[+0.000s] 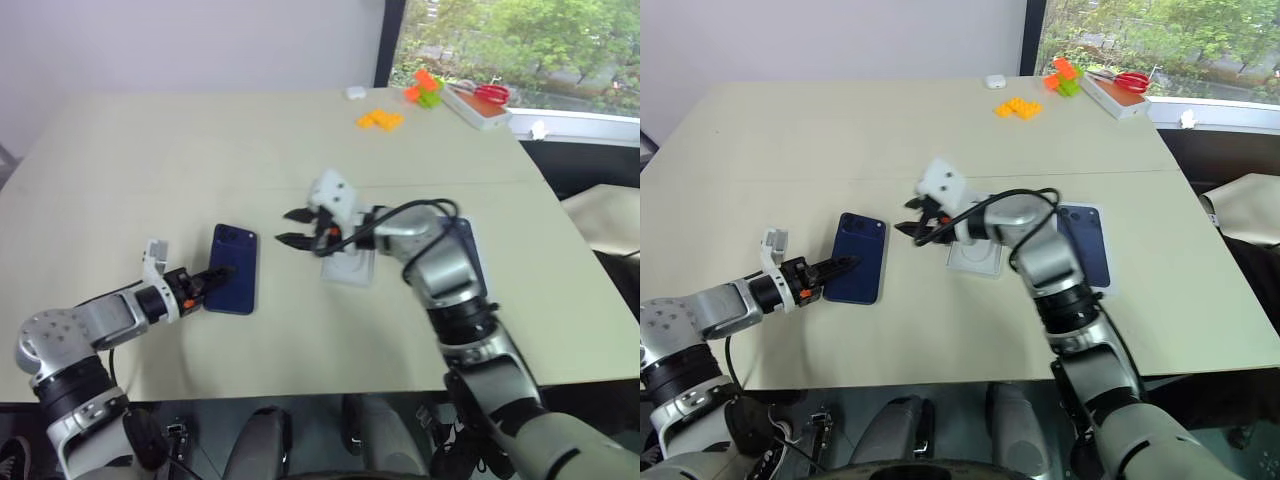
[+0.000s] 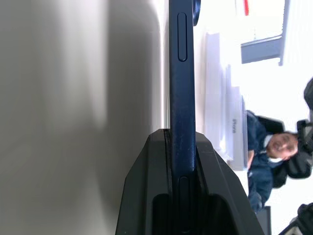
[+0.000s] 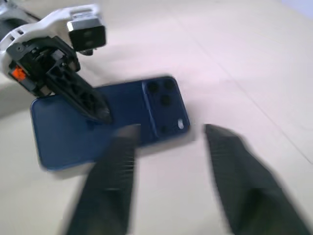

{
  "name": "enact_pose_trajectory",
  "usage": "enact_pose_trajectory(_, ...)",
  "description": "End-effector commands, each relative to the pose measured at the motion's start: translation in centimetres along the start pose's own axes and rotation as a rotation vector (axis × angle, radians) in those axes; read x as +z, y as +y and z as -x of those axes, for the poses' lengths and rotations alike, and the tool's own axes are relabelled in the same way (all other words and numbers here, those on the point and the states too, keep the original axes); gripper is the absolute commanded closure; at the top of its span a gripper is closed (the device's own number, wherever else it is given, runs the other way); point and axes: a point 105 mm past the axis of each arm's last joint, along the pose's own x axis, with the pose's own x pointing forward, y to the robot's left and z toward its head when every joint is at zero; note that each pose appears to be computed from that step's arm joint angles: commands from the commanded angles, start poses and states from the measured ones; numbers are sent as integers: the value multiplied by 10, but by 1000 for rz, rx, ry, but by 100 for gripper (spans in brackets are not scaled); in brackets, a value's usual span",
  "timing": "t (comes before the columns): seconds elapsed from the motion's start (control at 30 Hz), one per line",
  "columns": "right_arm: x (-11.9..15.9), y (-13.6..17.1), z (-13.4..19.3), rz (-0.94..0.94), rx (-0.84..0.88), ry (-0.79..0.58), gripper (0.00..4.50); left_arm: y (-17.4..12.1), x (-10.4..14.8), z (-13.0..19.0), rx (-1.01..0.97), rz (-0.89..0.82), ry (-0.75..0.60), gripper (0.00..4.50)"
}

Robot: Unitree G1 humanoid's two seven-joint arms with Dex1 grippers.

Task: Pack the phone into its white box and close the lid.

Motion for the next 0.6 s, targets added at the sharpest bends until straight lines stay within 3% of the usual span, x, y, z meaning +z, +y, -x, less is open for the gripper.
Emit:
enact_pose_trajectory(0.03,-3,-3,24,10,-13,-9,21,-27,9,-8,-79,-47,-39,450)
enact_pose_trajectory(0.37,-23,-18,125,82,-58,-9,9,-94,-17,-86,-268,3,32,450)
enact_pose_trajectory(0.6,-33,-15,149,104,-66,16,9,-108,-38,-129,-248,-10,109,450)
